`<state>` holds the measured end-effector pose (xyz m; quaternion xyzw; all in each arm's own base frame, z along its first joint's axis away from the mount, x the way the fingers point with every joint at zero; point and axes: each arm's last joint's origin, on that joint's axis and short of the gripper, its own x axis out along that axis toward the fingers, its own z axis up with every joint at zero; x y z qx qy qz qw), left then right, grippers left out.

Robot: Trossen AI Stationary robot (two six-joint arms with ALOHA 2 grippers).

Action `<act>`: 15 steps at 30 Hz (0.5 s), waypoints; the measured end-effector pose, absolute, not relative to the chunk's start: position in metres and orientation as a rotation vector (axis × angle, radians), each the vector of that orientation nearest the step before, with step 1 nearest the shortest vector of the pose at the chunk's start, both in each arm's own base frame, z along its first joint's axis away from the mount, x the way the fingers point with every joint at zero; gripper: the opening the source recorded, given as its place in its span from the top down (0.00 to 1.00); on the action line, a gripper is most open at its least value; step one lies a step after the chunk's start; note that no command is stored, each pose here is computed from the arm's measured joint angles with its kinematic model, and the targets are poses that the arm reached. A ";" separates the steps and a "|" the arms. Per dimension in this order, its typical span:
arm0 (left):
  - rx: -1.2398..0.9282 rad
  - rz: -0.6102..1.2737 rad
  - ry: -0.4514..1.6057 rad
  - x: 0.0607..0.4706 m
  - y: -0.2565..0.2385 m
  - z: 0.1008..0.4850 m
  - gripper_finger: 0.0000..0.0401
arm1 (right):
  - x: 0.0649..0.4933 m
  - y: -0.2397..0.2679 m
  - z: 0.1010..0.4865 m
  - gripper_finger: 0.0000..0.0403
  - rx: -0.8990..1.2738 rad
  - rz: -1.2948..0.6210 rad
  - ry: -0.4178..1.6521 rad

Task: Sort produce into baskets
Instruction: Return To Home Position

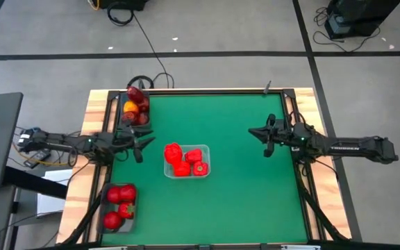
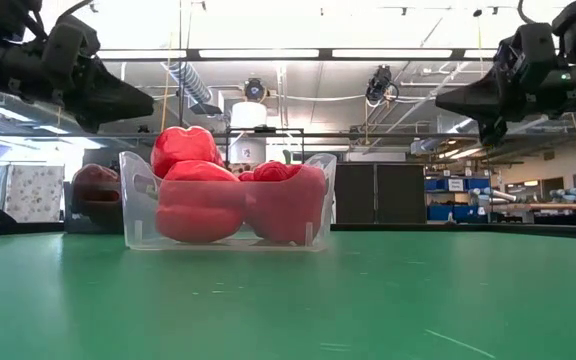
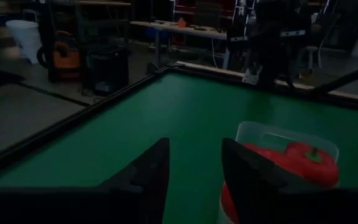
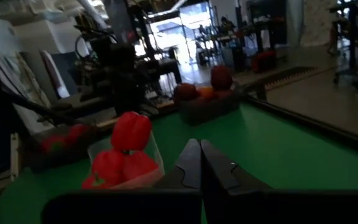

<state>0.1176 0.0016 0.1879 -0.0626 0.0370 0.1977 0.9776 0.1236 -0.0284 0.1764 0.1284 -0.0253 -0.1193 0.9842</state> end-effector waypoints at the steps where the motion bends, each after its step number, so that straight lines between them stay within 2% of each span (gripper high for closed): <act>1: -0.127 0.397 0.073 0.115 0.002 0.188 0.62 | 0.122 -0.028 0.176 1.00 0.259 -0.245 -0.046; 15: -0.145 0.401 0.026 0.094 0.004 0.182 0.62 | 0.108 -0.025 0.172 0.99 0.267 -0.246 -0.044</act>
